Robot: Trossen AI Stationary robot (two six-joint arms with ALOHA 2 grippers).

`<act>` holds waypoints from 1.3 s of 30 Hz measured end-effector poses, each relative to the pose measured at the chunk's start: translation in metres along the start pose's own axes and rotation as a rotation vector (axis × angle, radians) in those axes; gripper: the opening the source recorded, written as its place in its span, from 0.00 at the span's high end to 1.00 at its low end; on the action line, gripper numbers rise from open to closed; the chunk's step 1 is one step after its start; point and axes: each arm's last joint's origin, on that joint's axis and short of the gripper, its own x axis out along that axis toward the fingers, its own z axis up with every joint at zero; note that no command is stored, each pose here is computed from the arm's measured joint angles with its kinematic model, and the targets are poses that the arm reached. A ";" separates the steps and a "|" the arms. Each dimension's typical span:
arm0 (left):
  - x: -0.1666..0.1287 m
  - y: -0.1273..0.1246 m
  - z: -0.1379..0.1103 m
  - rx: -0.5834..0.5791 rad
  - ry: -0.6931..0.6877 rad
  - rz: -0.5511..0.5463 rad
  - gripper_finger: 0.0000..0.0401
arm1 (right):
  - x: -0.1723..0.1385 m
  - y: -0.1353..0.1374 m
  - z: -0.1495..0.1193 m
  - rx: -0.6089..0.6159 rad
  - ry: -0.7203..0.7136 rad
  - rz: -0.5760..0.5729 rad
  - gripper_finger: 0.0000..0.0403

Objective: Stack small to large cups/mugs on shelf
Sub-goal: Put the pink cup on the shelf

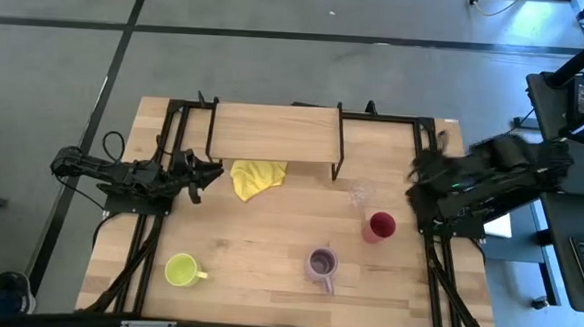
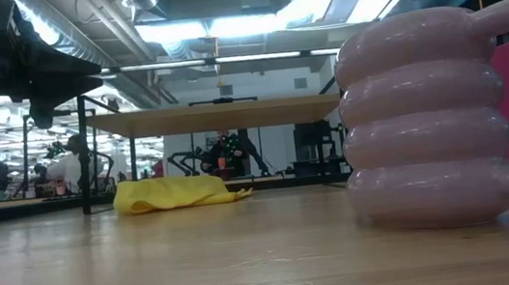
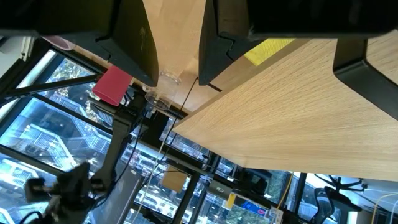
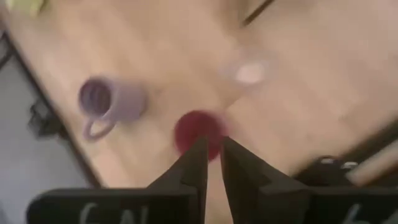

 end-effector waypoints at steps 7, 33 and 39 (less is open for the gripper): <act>0.000 0.000 0.000 0.000 0.000 0.000 0.73 | 0.053 0.004 -0.011 -0.100 0.203 -0.131 0.74; 0.000 0.000 0.000 -0.002 -0.003 -0.002 0.73 | 0.151 -0.005 -0.036 -0.042 0.177 -0.160 0.44; 0.000 0.000 0.000 -0.002 -0.003 -0.001 0.73 | 0.162 -0.009 -0.039 -0.039 0.159 -0.168 0.49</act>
